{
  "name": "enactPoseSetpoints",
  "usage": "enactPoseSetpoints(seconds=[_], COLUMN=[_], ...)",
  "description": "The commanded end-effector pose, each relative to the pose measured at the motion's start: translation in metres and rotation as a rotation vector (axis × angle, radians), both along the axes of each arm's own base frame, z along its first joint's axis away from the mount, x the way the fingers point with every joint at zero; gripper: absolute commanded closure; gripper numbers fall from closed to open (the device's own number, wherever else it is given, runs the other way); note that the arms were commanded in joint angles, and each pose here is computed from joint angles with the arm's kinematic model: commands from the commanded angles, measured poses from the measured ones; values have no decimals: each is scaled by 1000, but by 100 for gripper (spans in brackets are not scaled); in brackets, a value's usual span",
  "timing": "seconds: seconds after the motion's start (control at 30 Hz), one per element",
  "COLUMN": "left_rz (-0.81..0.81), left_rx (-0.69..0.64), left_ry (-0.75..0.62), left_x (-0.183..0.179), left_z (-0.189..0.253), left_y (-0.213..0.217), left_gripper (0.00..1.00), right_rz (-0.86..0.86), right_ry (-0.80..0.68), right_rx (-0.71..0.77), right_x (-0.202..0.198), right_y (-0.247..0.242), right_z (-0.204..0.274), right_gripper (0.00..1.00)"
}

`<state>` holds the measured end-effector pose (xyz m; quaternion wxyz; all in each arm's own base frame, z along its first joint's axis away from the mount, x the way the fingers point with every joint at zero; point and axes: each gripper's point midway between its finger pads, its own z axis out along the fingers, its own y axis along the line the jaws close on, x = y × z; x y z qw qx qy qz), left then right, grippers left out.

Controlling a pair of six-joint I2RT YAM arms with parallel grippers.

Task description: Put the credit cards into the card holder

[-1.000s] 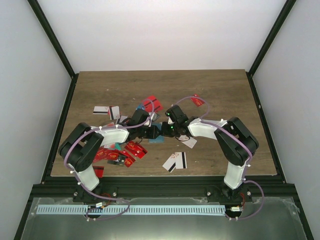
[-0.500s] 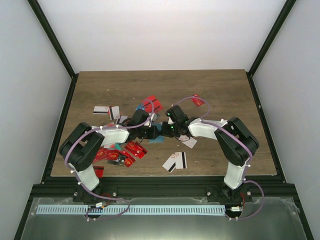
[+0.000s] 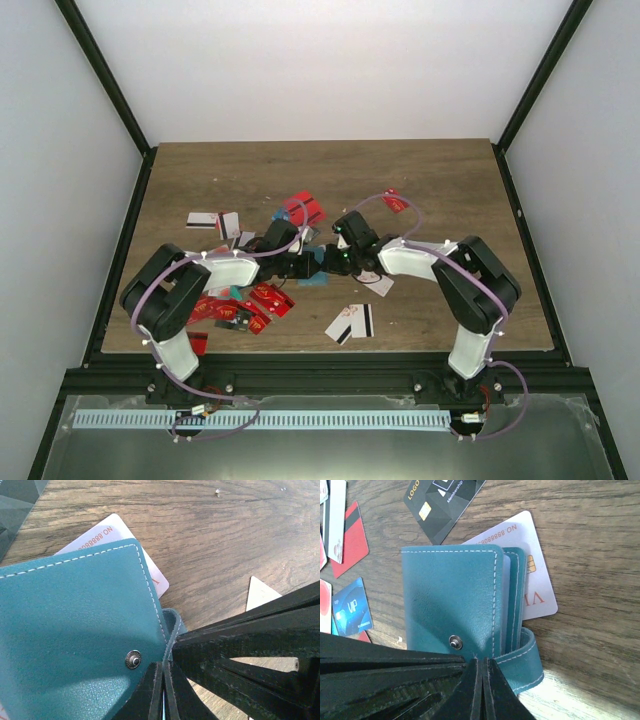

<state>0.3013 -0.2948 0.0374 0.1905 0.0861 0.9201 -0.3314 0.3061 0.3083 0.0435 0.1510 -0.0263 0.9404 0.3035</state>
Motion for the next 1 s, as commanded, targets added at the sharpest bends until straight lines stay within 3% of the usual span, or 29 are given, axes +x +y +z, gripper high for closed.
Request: enactPoseSetpoints(seconds=[0.0,0.3,0.6,0.97], left_rz=[2,7,-2,-14], left_rx=[11,37,49,55], left_ry=[5,-3,-9,-6], left_x=[-1,5,7,9], left_z=[1,1,4,7], left_y=[-1,0,0,-4], left_gripper=[96,96,96,96], right_rz=[9,43,88,65], right_ry=[-58,-67,-20,-20], right_rx=[46,115,201,150], right_x=[1,-21,-33,-19], right_y=[2,-3,8,8], right_z=[27,42,28,1], right_gripper=[99,99,99,99])
